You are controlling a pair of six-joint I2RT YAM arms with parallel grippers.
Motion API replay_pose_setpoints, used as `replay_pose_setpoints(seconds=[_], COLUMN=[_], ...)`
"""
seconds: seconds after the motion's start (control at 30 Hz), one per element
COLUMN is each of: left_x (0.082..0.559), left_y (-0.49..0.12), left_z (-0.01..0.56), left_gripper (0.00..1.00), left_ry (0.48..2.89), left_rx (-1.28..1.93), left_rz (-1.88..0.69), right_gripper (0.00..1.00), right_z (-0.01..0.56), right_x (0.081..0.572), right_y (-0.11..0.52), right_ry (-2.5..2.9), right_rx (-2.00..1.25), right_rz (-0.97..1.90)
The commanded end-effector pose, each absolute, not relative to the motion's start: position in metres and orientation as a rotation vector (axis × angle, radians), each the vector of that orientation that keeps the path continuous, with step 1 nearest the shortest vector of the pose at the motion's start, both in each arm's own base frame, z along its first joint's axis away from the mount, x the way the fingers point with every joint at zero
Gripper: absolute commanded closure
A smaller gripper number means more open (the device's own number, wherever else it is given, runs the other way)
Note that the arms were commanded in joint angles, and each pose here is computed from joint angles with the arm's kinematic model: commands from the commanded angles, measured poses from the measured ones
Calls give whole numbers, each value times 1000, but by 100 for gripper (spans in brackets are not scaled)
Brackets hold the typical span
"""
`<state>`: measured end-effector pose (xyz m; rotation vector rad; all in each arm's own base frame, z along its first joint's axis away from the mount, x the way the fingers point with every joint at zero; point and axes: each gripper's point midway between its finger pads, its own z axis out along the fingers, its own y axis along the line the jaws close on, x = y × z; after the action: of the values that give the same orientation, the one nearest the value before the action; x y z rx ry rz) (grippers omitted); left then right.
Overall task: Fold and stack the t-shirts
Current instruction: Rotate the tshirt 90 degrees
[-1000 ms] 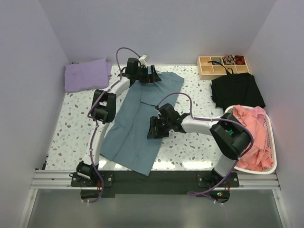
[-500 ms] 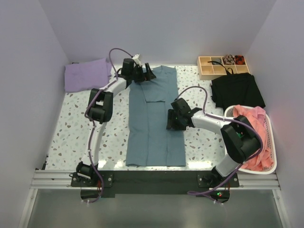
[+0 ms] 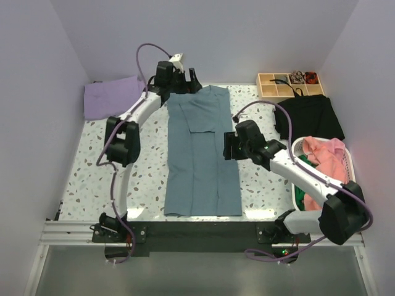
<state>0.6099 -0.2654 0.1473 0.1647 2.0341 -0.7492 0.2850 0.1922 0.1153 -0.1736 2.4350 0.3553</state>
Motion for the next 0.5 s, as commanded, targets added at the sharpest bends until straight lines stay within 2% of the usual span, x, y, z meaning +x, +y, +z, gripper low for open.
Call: replay_pose_setpoints(seconds=[0.0,0.03,0.07,0.1,0.17,0.2,0.3,0.47], left_x=[553,533,515,473,434,396,333,254], left_y=[-232,-224,-221,-209,-200,-192,-174,-153], left_z=[211,238,227,198,172,152,129,100], left_gripper=[0,0,0,0,0,0,0,0], left_ry=[2012,1963,1982,2052,2100,2149,2209,2329], left_rx=[99,70,54,-1,-33,-52,-112,-235], left_rz=[-532,-546,-562,-555,-532,-519,-482,-486], right_gripper=[32,32,32,32,32,32,32,32], right_z=[142,143,140,132,123,113,97,79], right_x=[296,294,288,279,266,251,220,179], right_y=[134,129,123,121,124,128,130,134], right_ry=[2382,2392,2416,2444,2481,2516,2559,2627], right_rx=[-42,-35,-36,-35,-31,-26,11,19], right_rz=[27,6,-16,-4,49,124,243,401])
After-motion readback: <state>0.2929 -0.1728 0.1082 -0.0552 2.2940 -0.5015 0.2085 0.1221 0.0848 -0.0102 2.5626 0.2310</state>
